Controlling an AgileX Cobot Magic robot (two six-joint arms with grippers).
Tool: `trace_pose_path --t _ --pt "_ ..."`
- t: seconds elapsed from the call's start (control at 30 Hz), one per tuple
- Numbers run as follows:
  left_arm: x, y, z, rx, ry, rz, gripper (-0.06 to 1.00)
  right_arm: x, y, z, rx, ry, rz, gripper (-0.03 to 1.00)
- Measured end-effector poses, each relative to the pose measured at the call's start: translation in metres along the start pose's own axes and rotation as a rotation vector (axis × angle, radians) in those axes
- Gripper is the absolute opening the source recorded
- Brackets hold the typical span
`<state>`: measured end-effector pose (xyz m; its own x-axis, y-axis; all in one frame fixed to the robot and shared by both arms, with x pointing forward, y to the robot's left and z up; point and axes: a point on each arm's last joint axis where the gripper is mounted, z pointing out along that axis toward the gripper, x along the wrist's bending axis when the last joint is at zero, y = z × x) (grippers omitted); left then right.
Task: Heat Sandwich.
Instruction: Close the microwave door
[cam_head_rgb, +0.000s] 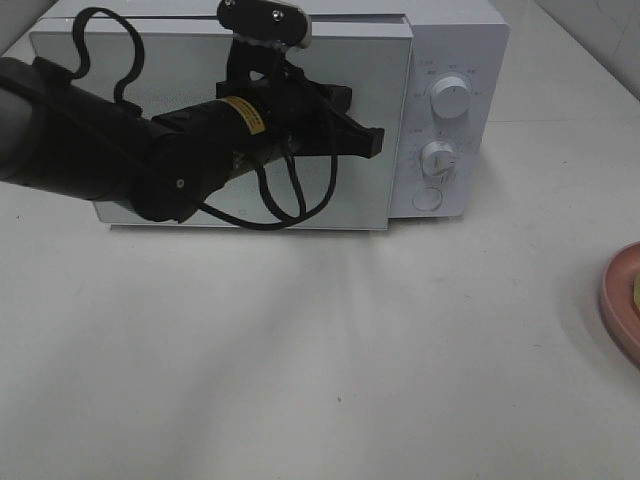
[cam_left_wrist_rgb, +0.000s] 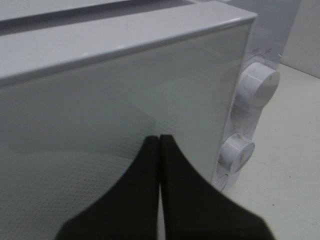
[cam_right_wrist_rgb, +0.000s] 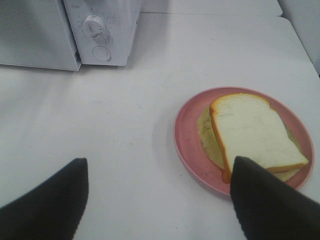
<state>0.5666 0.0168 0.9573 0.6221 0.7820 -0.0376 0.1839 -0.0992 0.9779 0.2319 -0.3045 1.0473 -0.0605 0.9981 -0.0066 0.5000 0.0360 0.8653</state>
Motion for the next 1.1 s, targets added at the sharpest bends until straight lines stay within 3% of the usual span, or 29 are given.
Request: trace_pose_path --t 0.37,0.77,1.1 --pt "-0.010 -0.006 0.017 0.030 -0.025 0.011 0.00 0.000 0.000 0.000 0.000 0.000 0.000 0.73" --pt "0.002 -0.002 0.030 0.031 0.007 0.010 0.00 0.000 0.000 0.000 0.000 0.000 0.000 0.73" --pt "-0.002 0.002 0.037 0.052 -0.008 0.027 0.00 0.000 0.000 0.000 -0.001 0.000 0.000 0.73"
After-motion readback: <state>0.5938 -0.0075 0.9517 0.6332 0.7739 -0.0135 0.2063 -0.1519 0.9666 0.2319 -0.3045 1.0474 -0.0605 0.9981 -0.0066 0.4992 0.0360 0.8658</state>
